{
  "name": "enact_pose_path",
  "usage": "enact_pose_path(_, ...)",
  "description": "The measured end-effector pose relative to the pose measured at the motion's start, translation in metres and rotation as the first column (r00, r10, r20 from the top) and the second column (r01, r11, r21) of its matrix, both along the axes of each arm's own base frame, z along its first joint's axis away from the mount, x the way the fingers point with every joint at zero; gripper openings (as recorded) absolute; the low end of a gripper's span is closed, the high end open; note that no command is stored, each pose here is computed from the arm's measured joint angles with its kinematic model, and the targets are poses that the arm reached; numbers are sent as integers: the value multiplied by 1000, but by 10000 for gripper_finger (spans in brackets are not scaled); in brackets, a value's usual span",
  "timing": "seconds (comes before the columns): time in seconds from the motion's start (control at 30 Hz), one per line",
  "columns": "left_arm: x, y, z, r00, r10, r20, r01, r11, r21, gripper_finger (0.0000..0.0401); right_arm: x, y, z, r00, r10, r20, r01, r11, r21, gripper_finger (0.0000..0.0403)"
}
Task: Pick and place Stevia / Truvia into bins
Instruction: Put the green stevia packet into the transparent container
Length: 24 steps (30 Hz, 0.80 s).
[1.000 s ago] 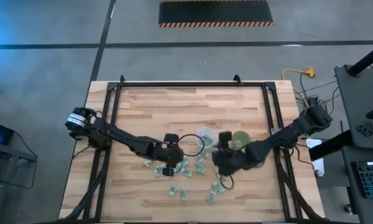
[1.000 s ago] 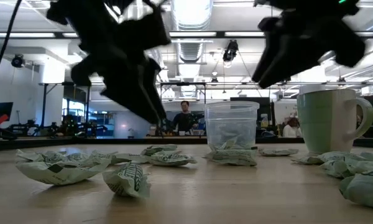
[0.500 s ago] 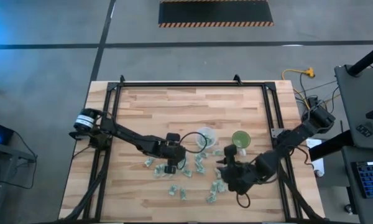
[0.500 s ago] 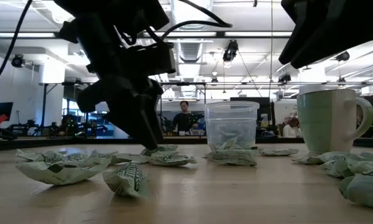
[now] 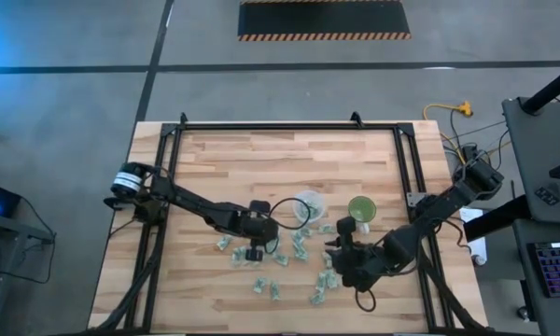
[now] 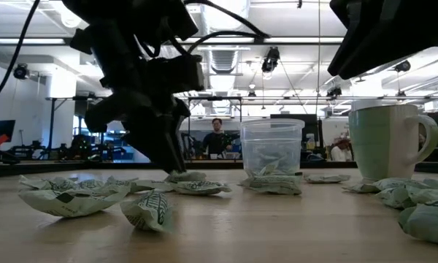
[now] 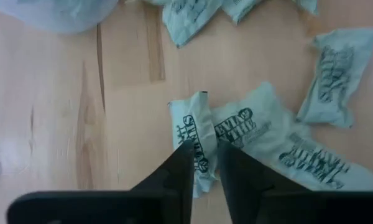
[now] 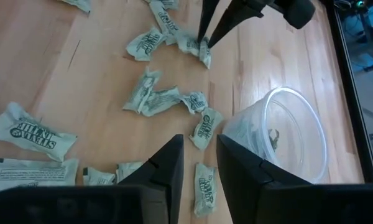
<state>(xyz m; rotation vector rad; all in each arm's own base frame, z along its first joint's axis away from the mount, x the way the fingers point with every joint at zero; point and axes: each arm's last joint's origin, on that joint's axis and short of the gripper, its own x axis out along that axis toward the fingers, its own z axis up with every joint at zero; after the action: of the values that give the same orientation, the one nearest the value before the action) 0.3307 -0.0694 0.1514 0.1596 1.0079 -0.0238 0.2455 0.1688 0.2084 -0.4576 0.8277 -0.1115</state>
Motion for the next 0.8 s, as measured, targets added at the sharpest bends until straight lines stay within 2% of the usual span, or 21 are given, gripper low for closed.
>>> enact_pose_path(0.1,-1,0,-2,1000,1,-2,-1,1000,0,35,0,0,0,1000,0,0,0,1000,0,79)
enact_pose_path(0.3,-4,3,-6,1000,7,-15,-7,1000,6,31,0,0,0,1000,0,1,0,1000,0,70)
enact_pose_path(0.47,-4,4,-2,1000,3,-2,-3,999,48,15,0,0,0,1000,1,0,-1,1000,0,69)
enact_pose_path(0.67,-5,5,19,997,20,73,-25,997,73,4,0,0,0,1000,3,-1,-3,1000,-3,76)
enact_pose_path(0.8,-2,7,34,984,27,175,-51,989,137,5,0,0,0,1000,9,-3,-9,1000,-8,80)
